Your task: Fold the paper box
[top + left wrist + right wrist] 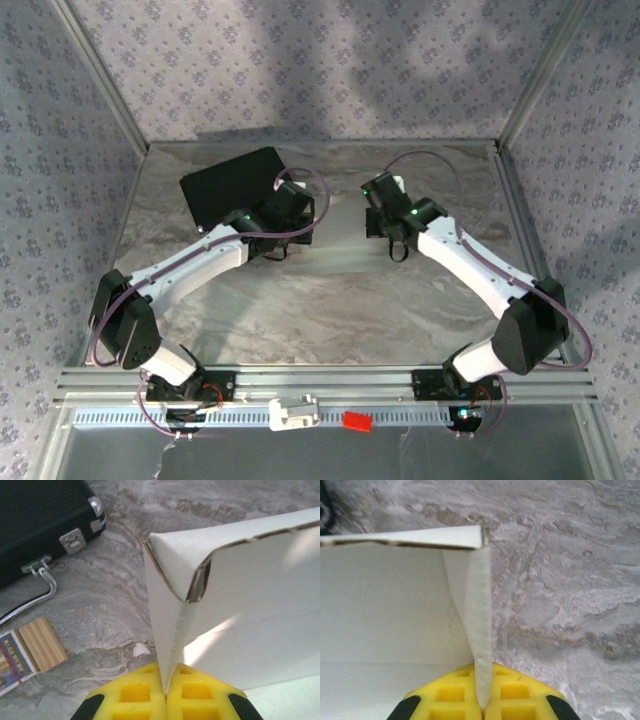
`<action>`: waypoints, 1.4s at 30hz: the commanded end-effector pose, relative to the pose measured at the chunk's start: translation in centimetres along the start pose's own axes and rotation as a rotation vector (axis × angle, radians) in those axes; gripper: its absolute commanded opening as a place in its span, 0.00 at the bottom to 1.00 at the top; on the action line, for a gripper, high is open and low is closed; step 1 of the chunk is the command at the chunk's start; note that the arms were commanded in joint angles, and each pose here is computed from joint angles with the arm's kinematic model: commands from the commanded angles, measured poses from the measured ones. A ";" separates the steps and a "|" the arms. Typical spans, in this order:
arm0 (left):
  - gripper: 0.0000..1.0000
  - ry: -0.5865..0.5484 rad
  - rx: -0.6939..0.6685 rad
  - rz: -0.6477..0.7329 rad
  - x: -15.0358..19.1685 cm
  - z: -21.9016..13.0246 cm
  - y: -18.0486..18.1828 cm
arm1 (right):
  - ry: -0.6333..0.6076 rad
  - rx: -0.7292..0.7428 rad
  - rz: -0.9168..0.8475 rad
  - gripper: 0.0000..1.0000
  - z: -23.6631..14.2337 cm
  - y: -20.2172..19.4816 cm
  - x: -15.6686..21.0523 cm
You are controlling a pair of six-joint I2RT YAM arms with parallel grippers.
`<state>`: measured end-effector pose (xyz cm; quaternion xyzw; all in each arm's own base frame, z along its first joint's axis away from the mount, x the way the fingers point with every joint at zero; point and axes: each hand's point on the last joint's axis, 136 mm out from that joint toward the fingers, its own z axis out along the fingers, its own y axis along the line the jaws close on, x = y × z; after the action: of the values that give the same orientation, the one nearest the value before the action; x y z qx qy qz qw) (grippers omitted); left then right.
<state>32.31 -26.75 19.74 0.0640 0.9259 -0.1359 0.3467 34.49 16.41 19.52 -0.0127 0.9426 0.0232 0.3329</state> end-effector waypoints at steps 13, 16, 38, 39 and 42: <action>0.00 -0.089 0.091 -0.033 -2.8 -1.4 -1.9 | 0.073 -0.203 0.068 0.24 1.3 0.4 -0.2; 0.00 -0.075 0.098 -0.040 -2.6 -1.2 -2.0 | 0.083 -0.202 0.066 0.18 1.6 0.2 0.0; 0.00 -0.034 0.111 -0.062 -2.3 -0.5 -2.4 | 0.136 0.442 -0.209 0.00 -0.4 -1.7 1.4; 0.00 -0.033 0.110 -0.060 -2.2 -0.5 -2.4 | 0.136 0.414 -0.206 0.00 -0.4 -1.1 1.6; 0.00 -0.015 0.108 -0.067 -1.8 -0.1 -2.2 | 0.144 0.306 -0.176 0.00 0.0 0.3 1.9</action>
<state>32.11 -26.90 18.56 0.0508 0.9353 -0.1521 0.3155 34.20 16.18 19.04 -0.0260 0.9440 -0.1625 0.2859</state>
